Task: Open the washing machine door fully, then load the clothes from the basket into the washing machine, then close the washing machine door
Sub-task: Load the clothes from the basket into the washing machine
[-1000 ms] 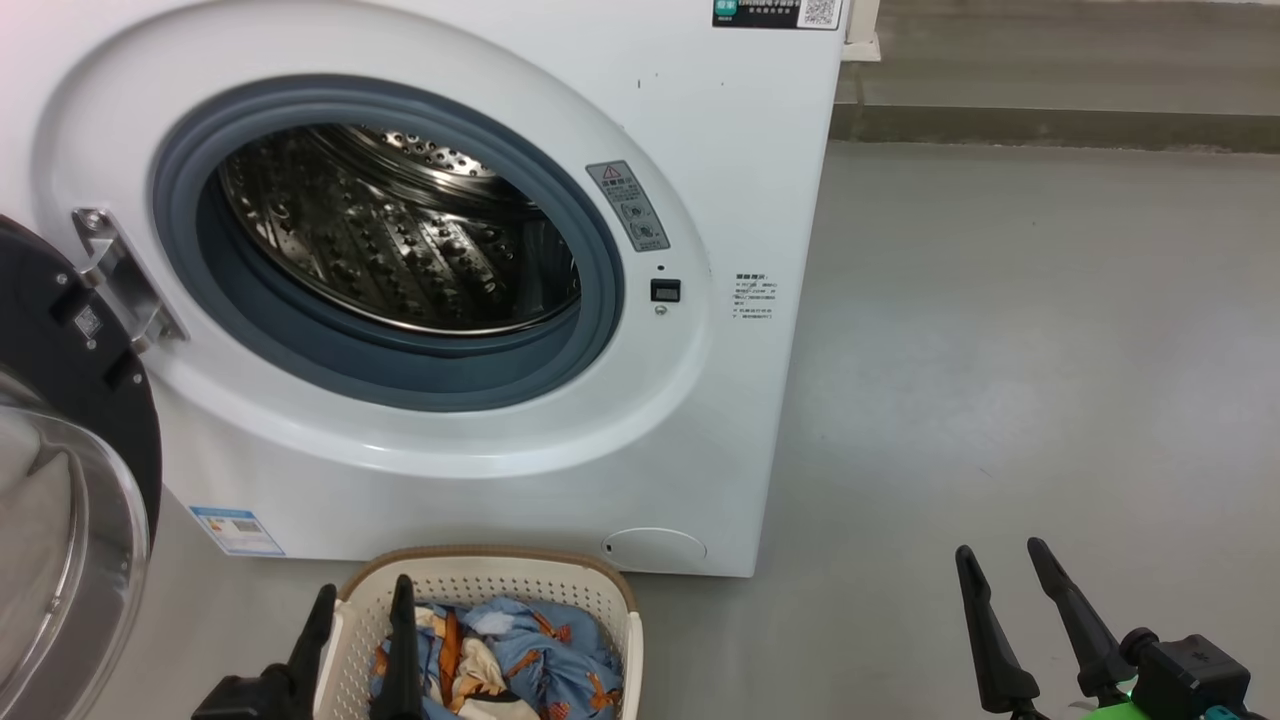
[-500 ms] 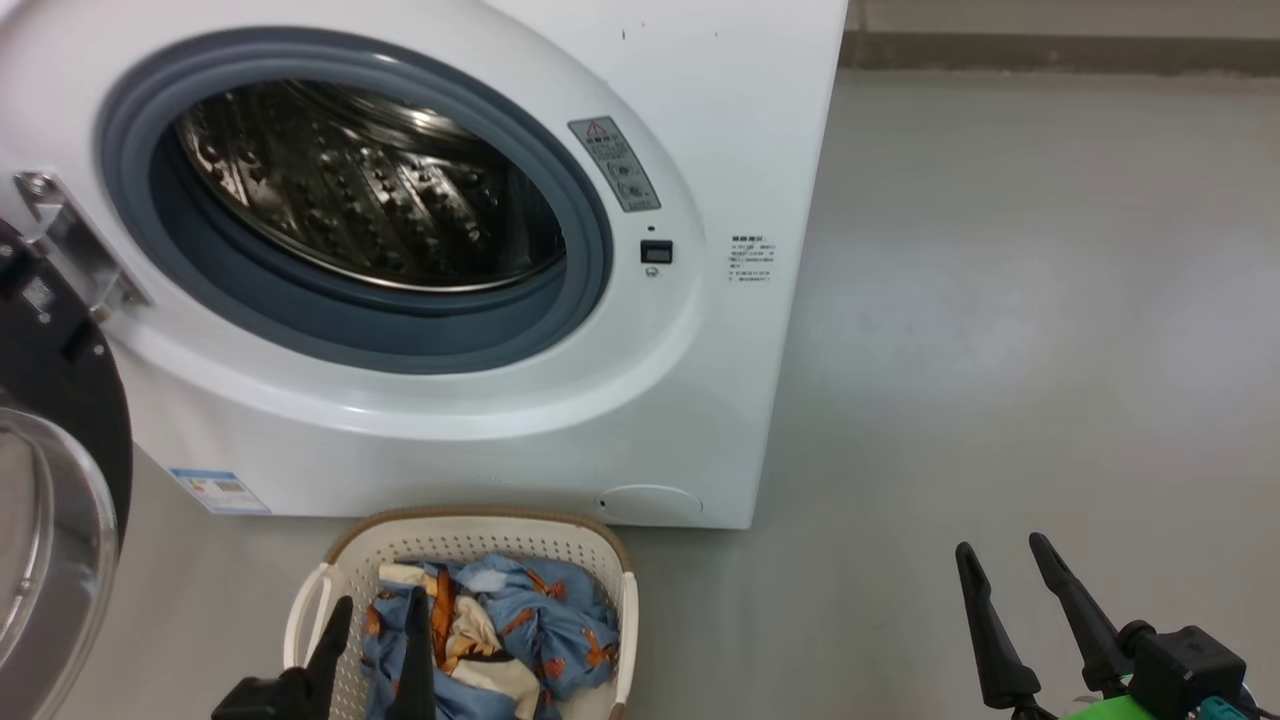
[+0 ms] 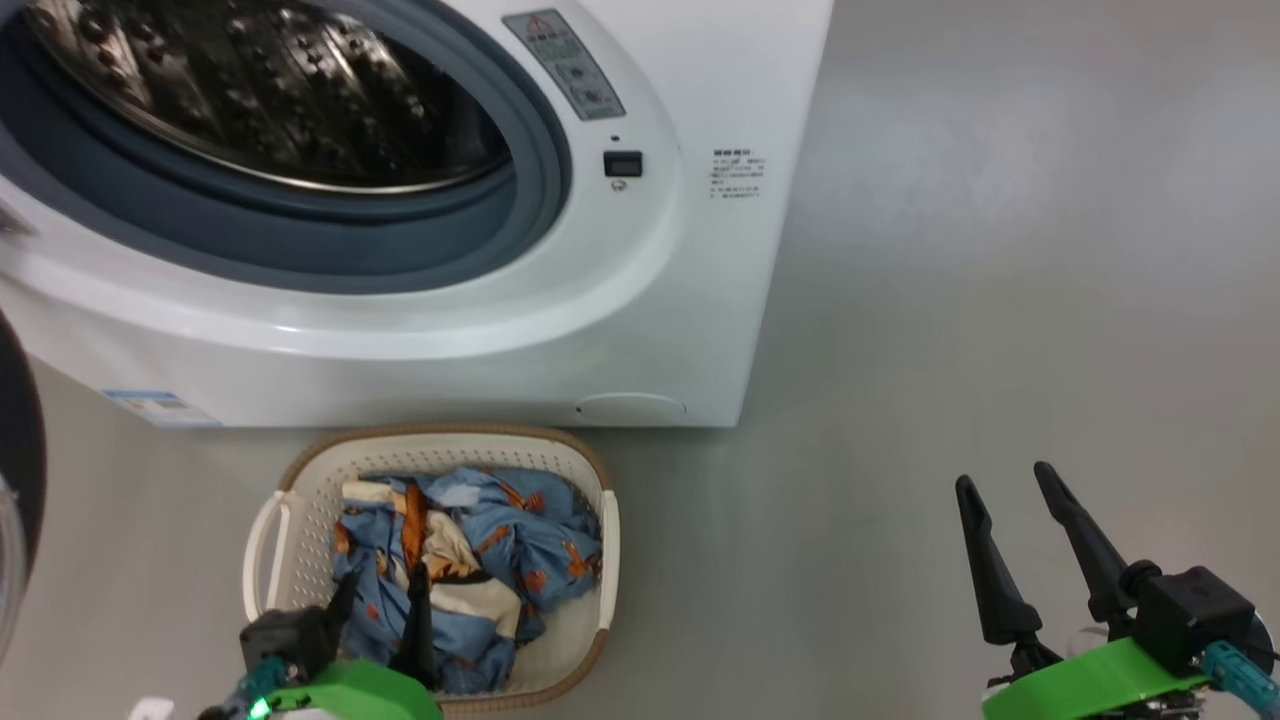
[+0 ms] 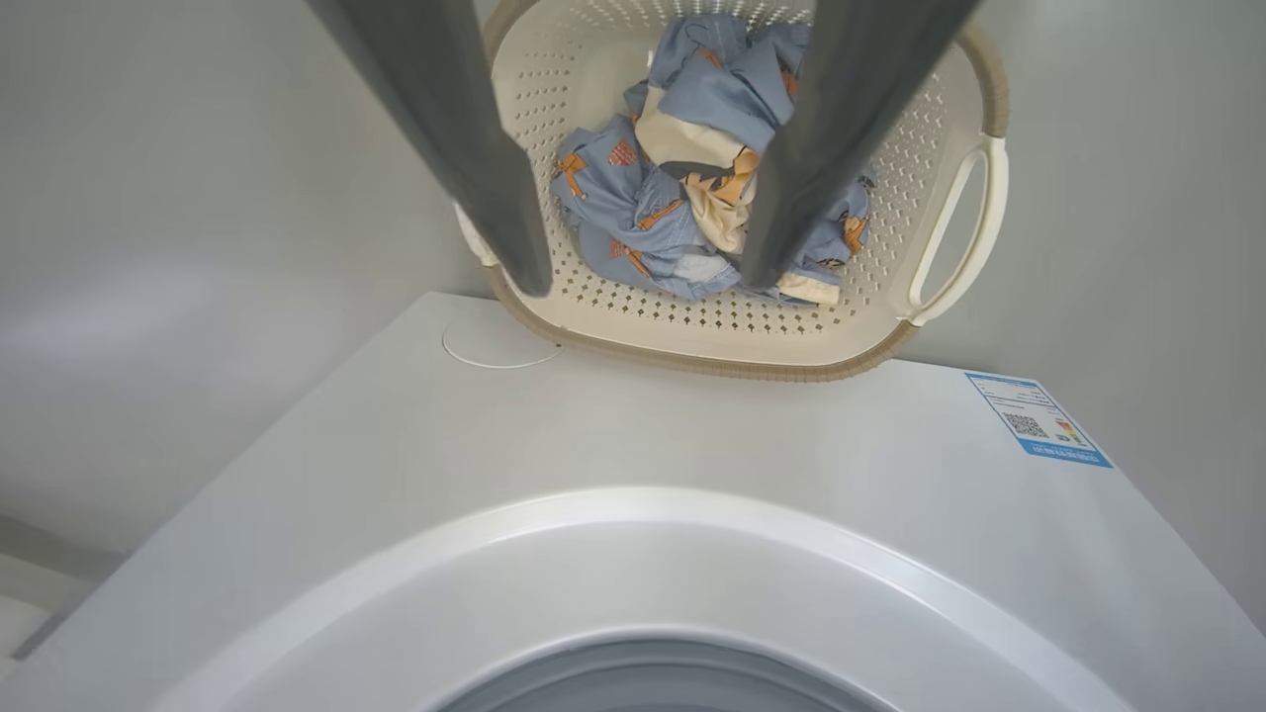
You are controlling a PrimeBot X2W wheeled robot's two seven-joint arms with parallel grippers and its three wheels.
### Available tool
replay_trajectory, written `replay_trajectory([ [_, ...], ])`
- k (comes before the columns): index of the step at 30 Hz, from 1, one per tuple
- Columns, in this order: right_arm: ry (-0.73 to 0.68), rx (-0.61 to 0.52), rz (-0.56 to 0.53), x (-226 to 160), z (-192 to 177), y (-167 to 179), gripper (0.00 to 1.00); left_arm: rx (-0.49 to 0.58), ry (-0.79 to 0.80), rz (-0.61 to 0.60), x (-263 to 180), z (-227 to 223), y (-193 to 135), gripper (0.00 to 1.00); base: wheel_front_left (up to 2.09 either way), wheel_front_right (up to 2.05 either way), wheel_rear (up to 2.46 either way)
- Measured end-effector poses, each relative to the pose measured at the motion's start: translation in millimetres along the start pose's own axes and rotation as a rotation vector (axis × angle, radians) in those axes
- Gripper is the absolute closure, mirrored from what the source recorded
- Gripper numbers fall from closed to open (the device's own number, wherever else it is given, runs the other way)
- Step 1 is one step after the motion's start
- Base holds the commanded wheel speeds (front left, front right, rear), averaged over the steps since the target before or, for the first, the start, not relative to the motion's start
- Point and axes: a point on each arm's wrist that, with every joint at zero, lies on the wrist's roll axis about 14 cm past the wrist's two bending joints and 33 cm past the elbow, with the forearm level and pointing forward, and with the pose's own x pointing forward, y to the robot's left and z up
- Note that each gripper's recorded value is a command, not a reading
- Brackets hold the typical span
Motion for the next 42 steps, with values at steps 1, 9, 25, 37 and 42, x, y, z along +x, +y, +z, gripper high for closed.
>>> replay_trajectory([
  [1,0.006,0.0,-0.003,2,-2,-2,0.0,0.002,0.024,0.002,5,-6,2,0.0,0.0,0.0,0.0],
  [9,0.049,-0.012,-0.033,21,-22,-17,0.0,0.018,0.216,0.038,45,-54,19,0.0,0.0,0.0,0.0],
  [25,0.157,-0.058,-0.101,43,-75,-54,0.0,0.034,0.58,0.078,105,-147,38,0.0,0.0,0.0,0.0],
  [37,0.245,-0.087,-0.139,46,-117,-75,0.0,0.049,0.713,0.107,134,-197,55,0.0,0.0,0.0,0.0],
  [42,0.286,-0.094,-0.152,44,-134,-81,0.0,0.044,0.743,0.126,146,-215,60,0.0,0.0,0.0,0.0],
])
